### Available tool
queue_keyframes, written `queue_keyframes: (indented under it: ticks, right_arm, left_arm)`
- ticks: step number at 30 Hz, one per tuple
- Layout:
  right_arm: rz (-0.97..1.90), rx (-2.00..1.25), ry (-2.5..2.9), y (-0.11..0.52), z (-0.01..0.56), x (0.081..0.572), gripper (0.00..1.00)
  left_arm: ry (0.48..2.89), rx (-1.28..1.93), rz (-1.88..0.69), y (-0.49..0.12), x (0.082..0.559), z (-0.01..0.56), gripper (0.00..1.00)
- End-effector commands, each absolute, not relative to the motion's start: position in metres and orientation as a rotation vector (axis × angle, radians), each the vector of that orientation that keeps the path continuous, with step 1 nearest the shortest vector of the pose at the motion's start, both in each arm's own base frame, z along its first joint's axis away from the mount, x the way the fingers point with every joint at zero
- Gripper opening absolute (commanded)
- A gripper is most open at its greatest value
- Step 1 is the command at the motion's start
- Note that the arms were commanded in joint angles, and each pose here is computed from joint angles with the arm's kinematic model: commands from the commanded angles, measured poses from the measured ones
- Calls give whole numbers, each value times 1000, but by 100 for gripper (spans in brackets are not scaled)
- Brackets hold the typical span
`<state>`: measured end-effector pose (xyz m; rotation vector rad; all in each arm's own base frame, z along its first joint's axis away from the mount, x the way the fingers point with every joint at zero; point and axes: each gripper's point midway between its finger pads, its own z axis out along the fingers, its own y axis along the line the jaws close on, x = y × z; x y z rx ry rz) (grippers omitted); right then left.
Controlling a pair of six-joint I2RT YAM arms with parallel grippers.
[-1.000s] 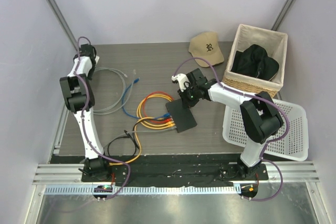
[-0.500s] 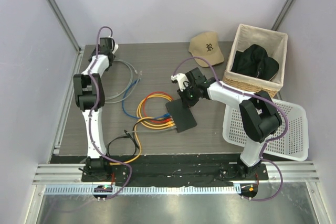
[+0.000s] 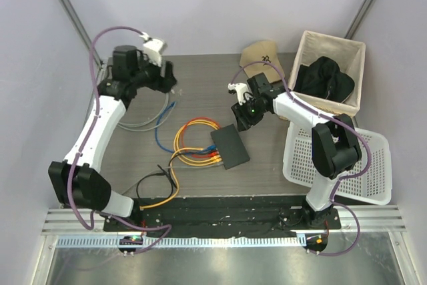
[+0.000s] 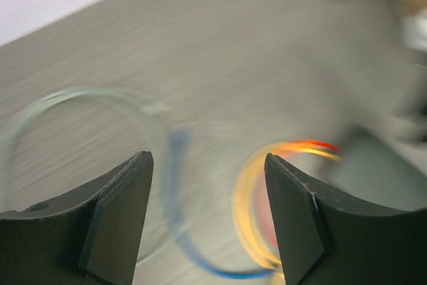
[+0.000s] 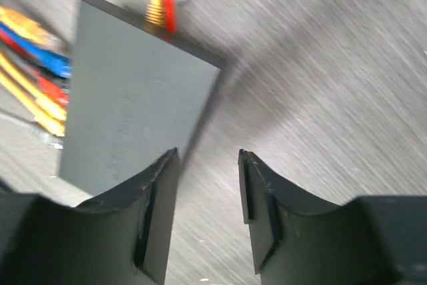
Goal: Pull the plug from the switch port
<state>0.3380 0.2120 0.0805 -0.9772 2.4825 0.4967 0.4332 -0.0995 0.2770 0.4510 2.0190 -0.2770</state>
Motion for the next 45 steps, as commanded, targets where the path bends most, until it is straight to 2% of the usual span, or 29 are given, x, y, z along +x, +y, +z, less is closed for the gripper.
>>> queue_keyframes:
  ticks: [1, 4, 11, 14, 18, 26, 45]
  right_arm:
    - [659, -965, 2419, 234, 110, 329, 50]
    - [710, -964, 2396, 238, 113, 324, 49]
    - [914, -875, 2389, 254, 105, 297, 33]
    - [903, -873, 2407, 250, 98, 294, 27]
    - [922, -898, 2427, 250, 91, 288, 24]
    - [821, -856, 2547, 236, 55, 286, 11]
    - [800, -853, 2571, 234, 46, 287, 11]
  left_arm:
    - [2150, 721, -880, -200, 357, 205, 71]
    - [2244, 747, -1031, -226, 329, 172, 69]
    - [2415, 851, -1120, -253, 295, 110, 69]
    - [2464, 833, -1126, -257, 297, 93, 69]
    - [2471, 773, -1215, -270, 305, 83, 68]
    - [2533, 746, -1303, -280, 311, 57, 61]
    - [2602, 816, -1467, -278, 284, 35, 47]
